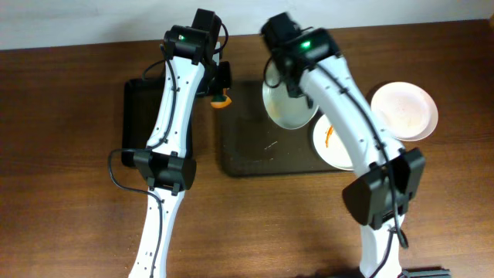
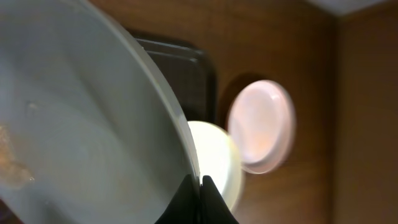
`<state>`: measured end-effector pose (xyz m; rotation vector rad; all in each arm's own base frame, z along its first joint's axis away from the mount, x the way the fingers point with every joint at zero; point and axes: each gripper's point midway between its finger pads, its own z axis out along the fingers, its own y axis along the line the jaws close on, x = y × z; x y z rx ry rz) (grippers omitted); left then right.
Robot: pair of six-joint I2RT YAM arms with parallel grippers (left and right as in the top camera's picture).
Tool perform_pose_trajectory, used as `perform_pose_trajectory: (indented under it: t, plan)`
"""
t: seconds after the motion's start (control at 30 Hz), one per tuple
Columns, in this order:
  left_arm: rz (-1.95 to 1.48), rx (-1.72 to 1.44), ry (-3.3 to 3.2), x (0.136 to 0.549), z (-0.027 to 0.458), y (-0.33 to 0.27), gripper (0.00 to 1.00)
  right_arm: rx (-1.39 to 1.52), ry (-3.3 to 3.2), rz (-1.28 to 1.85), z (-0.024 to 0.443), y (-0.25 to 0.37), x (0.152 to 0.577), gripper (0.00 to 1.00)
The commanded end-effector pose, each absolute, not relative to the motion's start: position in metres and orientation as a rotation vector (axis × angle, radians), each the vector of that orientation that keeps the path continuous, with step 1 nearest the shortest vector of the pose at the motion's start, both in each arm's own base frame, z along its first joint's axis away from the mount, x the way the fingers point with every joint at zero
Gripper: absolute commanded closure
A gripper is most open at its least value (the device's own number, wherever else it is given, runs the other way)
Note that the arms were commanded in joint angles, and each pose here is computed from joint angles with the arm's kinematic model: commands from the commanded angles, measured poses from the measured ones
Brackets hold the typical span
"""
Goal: Clean dirty plates on tray and stack at the side
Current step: 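Carry the plate with the right gripper onto the right-side plate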
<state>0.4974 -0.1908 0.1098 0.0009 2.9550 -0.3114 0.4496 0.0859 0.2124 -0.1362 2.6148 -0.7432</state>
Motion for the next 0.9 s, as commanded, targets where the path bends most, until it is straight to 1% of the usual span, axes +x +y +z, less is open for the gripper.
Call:
perform_pose_trajectory:
  t: [0.0,0.07,0.2,0.23,0.3,0.33,0.37,0.4,0.43,0.47,0.5,0.57,0.67,0.73,0.83,0.87]
  plan:
    - [-0.343,0.036,2.922,0.497,0.127,-0.191,1.00,-0.188,2.314,-1.087,0.266,0.097,0.445,0.96]
    - [-0.343,0.037,2.922,0.497,0.127,-0.191,1.00,-0.222,2.218,-1.153,0.280,0.113,0.441,0.96]
    - [-0.343,0.037,2.922,0.497,0.127,-0.191,1.00,-0.227,2.237,-1.133,0.277,0.115,0.440,0.96]
    - [-0.343,0.037,2.922,0.497,0.127,-0.191,1.00,-0.216,2.296,-1.066,0.266,0.114,0.441,0.96]
    - [-0.343,0.037,2.922,0.497,0.127,-0.191,1.00,-0.083,2.462,-0.851,0.239,0.103,0.444,0.96]
    - [-0.343,0.040,2.923,0.496,0.127,-0.192,1.00,0.007,2.609,-0.682,0.219,0.081,0.447,0.96]
    - [-0.343,0.041,2.923,0.496,0.127,-0.193,1.00,0.114,2.697,-0.547,0.209,0.058,0.449,0.96]
    - [-0.343,0.041,2.923,0.496,0.127,-0.193,1.00,0.265,2.787,-0.322,0.199,0.030,0.450,0.96]
    - [-0.343,0.041,2.923,0.496,0.127,-0.193,1.00,0.491,2.849,-0.002,0.192,-0.010,0.446,0.96]
    - [-0.343,0.041,2.923,0.496,0.127,-0.193,1.00,0.696,2.807,0.257,0.193,-0.066,0.442,0.96]
    - [-0.343,0.040,2.924,0.496,0.127,-0.193,1.00,0.798,2.761,0.310,0.195,-0.106,0.434,0.96]
    - [-0.339,0.039,2.937,0.495,0.123,-0.192,1.00,0.991,2.694,0.278,0.192,-0.166,0.414,0.96]
    - [-0.322,0.034,2.984,0.491,0.111,-0.191,1.00,1.197,2.603,0.248,0.180,-0.230,0.385,0.96]
    - [-0.313,0.031,3.006,0.489,0.104,-0.190,1.00,1.246,2.569,0.236,0.167,-0.250,0.379,0.96]
    - [-0.313,0.031,3.008,0.489,0.102,-0.190,1.00,1.313,2.566,0.129,0.130,-0.263,0.376,0.96]
    - [-0.313,0.031,3.009,0.489,0.102,-0.190,1.00,1.309,2.563,0.140,0.121,-0.263,0.378,0.96]
